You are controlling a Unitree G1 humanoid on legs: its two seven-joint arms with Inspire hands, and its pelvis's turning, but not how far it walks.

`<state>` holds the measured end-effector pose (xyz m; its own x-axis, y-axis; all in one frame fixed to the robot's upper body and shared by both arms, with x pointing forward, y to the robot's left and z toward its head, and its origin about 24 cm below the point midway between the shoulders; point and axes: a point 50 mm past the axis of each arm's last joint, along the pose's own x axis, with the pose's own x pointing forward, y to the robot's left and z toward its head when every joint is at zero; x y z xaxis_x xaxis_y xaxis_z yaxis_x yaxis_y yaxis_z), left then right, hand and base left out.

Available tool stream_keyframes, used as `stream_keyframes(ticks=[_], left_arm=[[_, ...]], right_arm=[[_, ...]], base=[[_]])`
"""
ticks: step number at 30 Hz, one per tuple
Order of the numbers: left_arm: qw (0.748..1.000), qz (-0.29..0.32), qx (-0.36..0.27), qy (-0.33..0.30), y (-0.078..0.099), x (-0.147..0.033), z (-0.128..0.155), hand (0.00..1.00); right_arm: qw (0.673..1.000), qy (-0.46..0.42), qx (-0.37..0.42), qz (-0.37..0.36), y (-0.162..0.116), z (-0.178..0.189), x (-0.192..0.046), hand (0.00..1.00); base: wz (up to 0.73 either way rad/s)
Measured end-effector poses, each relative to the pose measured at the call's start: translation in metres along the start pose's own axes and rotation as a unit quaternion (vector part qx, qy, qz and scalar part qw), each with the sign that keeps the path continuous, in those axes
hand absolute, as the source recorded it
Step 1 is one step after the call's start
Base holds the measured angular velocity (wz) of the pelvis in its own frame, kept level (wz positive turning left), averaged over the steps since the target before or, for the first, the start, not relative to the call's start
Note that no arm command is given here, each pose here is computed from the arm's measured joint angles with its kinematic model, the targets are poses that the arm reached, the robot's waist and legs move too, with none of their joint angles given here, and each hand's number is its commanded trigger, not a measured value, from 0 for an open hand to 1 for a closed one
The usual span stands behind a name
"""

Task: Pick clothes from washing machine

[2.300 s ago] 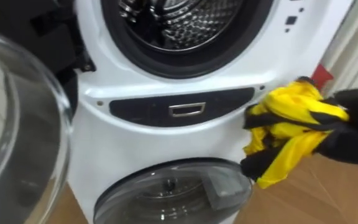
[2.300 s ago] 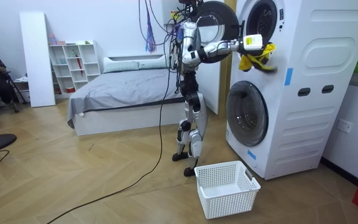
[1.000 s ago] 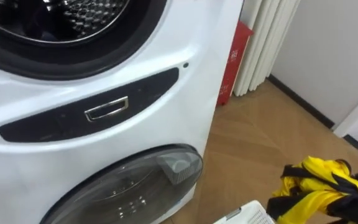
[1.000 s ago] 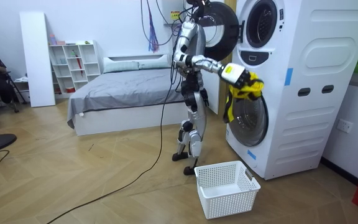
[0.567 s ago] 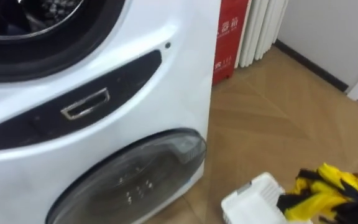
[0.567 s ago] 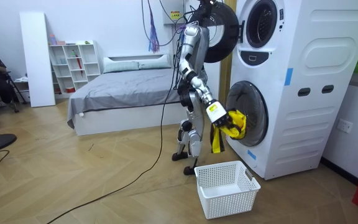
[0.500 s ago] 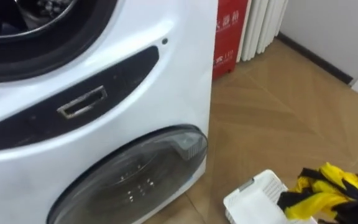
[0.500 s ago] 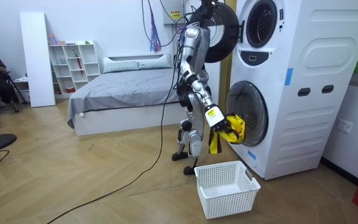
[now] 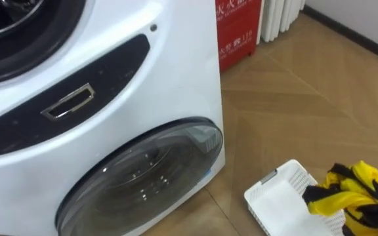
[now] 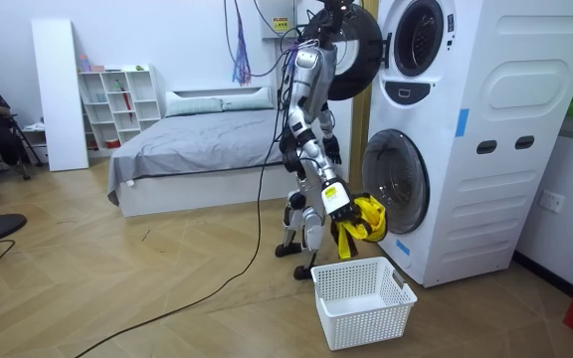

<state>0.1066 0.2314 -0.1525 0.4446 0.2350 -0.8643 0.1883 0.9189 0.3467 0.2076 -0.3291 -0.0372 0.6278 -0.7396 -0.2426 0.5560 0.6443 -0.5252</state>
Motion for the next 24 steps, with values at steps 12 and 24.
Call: stream_keyframes(ticks=[12,24], left_arm=[[1.000,-0.014,0.021,-0.011,-0.007,0.000,0.004,0.00],[1.000,-0.017,0.020,-0.016,-0.008,0.000,0.004,0.00]], right_arm=[[1.000,-0.007,0.004,-0.004,0.004,0.008,0.006,0.00],[1.000,-0.016,0.005,-0.014,0.001,0.012,0.009,0.00]], base=[[0.03],[0.04]])
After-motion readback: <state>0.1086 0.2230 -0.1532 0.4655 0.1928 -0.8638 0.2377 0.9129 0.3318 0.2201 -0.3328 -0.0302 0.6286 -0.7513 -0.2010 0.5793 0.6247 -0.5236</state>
